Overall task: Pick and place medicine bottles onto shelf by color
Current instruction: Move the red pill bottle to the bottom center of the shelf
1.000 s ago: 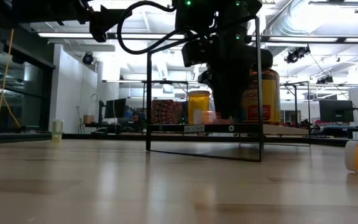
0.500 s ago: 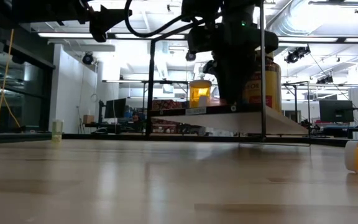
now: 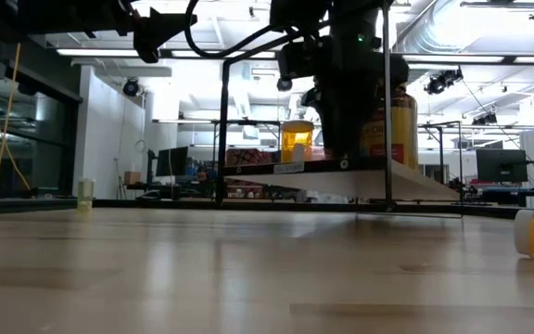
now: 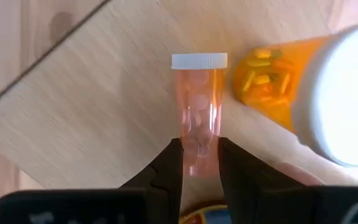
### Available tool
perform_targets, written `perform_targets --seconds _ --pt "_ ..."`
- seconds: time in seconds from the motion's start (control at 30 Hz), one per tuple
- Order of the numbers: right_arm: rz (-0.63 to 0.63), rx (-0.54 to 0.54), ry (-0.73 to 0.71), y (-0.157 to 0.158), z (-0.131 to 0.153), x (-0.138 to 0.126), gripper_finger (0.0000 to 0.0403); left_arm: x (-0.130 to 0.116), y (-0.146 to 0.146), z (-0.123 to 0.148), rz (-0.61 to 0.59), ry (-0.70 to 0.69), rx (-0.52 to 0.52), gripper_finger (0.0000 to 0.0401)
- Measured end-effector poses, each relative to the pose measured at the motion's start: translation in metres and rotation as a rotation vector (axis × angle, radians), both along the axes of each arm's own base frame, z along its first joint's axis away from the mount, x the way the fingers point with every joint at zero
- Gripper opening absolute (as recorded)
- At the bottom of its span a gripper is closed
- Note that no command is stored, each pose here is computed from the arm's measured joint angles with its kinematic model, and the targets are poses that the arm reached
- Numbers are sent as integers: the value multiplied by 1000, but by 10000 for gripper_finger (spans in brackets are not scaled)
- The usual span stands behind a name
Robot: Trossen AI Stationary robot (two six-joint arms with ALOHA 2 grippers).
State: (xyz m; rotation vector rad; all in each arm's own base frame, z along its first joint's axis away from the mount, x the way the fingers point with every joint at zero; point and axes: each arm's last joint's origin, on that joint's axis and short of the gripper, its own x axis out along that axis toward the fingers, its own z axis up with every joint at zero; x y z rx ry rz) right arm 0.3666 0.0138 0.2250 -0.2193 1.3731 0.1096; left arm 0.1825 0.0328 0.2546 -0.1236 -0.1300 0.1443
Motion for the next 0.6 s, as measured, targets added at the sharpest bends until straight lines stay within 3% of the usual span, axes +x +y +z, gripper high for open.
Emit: perform_targets --seconds 0.6 --pt "58 -32 24 -1 -8 3 78 0 0 0 13 1 8 282"
